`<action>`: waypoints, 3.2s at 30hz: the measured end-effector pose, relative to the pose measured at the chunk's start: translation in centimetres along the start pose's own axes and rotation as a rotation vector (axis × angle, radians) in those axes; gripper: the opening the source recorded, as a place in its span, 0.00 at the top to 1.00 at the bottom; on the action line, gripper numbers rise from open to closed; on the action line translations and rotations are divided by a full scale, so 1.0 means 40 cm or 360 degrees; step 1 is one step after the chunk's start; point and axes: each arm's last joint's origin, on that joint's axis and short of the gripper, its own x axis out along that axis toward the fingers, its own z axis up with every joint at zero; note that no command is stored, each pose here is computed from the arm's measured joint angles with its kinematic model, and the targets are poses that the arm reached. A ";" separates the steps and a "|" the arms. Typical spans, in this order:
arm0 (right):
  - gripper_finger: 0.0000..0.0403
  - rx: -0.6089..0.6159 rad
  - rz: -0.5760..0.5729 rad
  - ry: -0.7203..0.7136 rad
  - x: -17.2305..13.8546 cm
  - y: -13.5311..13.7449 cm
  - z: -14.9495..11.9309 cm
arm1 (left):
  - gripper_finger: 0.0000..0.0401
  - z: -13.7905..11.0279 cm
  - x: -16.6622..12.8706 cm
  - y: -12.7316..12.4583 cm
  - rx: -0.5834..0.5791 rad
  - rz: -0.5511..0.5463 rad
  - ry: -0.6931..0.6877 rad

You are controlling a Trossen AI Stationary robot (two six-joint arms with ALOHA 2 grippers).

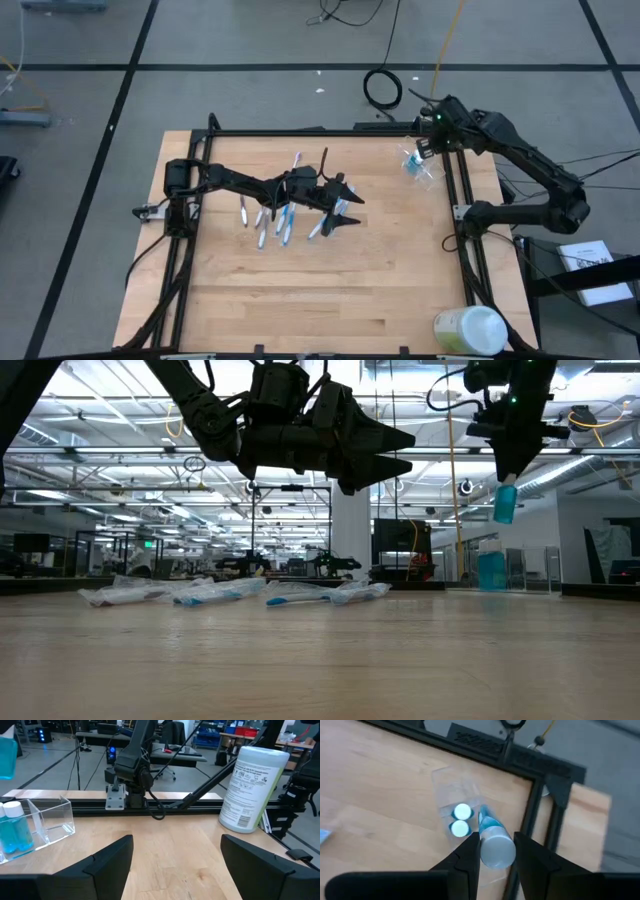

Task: Pick & Place toothbrushing station
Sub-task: Put the blue mouthwash into the middle of the transparent organizer

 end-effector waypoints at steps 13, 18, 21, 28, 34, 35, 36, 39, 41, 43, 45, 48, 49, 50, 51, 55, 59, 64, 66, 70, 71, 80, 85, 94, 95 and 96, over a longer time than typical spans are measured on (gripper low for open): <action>0.77 0.0175 0.0062 0.0133 0.048 -0.015 0.028 | 0.23 -0.001 0.000 0.000 -0.0010 0.0000 0.0007; 0.77 0.0184 0.0039 0.0188 0.073 -0.008 0.037 | 0.22 -0.001 0.000 0.000 -0.0013 0.0000 0.0008; 0.77 0.0179 0.0029 0.0212 0.085 -0.004 0.040 | 0.23 -0.002 0.000 0.000 -0.0024 0.0000 0.0009; 0.77 0.0198 0.0003 0.0242 0.101 -0.008 0.047 | 0.21 -0.001 0.000 0.000 -0.0083 0.0000 0.0008; 0.77 0.0217 -0.0015 0.0268 0.114 -0.013 0.052 | 0.22 -0.001 0.000 0.000 -0.0086 0.0000 0.0008; 0.77 0.0215 -0.0018 0.0275 0.117 -0.012 0.052 | 0.23 -0.001 0.000 0.000 -0.0086 0.0000 0.0008; 0.77 0.0213 -0.0019 0.0282 0.120 -0.011 0.053 | 0.23 -0.001 0.000 0.000 -0.0086 0.0000 0.0008; 0.77 0.0210 -0.0025 0.0298 0.127 -0.009 0.055 | 0.24 -0.002 0.000 0.000 -0.0086 0.0001 0.0009; 0.77 0.0207 -0.0031 0.0313 0.134 -0.007 0.056 | 0.24 -0.002 0.000 0.000 -0.0086 0.0001 0.0009; 0.77 0.0204 -0.0035 0.0327 0.140 -0.005 0.057 | 0.24 -0.002 0.000 0.000 -0.0086 0.0001 0.0009; 0.77 0.0200 -0.0039 0.0340 0.146 -0.003 0.058 | 0.24 -0.002 0.000 0.000 -0.0086 0.0001 0.0009; 0.77 0.0194 -0.0043 0.0359 0.154 -0.001 0.060 | 0.24 -0.002 0.000 0.000 -0.0086 0.0001 0.0009; 0.77 0.0193 -0.0045 0.0363 0.156 0.000 0.060 | 0.24 -0.002 0.000 0.000 -0.0086 0.0001 0.0009; 0.77 0.0192 -0.0048 0.0367 0.158 0.001 0.061 | 0.24 -0.002 0.000 0.000 -0.0086 0.0001 0.0009; 0.77 0.0190 -0.0049 0.0372 0.160 0.001 0.061 | 0.24 -0.002 0.000 0.000 -0.0086 0.0001 0.0009; 0.77 0.0183 -0.0057 0.0392 0.171 0.004 0.063 | 0.24 -0.002 0.000 0.000 -0.0085 0.0001 0.0009; 0.77 0.0178 -0.0063 0.0411 0.182 0.008 0.065 | 0.24 -0.002 0.000 0.000 -0.0085 0.0001 0.0009; 0.77 0.0171 -0.0074 0.0440 0.197 0.012 0.068 | 0.24 -0.002 0.000 0.000 -0.0085 0.0001 0.0009; 0.77 0.0170 -0.0076 0.0444 0.201 0.013 0.069 | 0.24 -0.002 0.000 0.000 -0.0085 0.0001 0.0009; 0.77 0.0168 -0.0080 0.0456 0.210 0.016 0.070 | 0.24 -0.002 0.000 0.000 -0.0085 0.0001 0.0009; 0.77 0.0167 -0.0081 0.0460 0.212 0.016 0.071 | 0.24 -0.002 0.000 0.000 -0.0085 0.0001 0.0009; 0.77 0.0162 -0.0072 0.0542 0.244 0.027 0.072 | 0.24 -0.002 0.000 0.000 -0.0085 0.0001 0.0009; 0.77 0.0160 -0.0078 0.0557 0.257 0.030 0.074 | 0.24 -0.002 0.000 0.000 -0.0088 0.0001 0.0014; 0.77 0.0180 -0.0078 0.0542 0.259 0.031 0.076 | 0.24 -0.003 0.000 0.000 -0.0090 0.0001 0.0020; 0.77 0.0180 -0.0078 0.0542 0.259 0.031 0.076 | 0.24 -0.003 0.000 0.000 -0.0090 0.0001 0.0020; 0.77 0.0180 -0.0079 0.0541 0.259 0.031 0.076 | 0.24 -0.003 0.000 0.000 -0.0090 0.0001 0.0020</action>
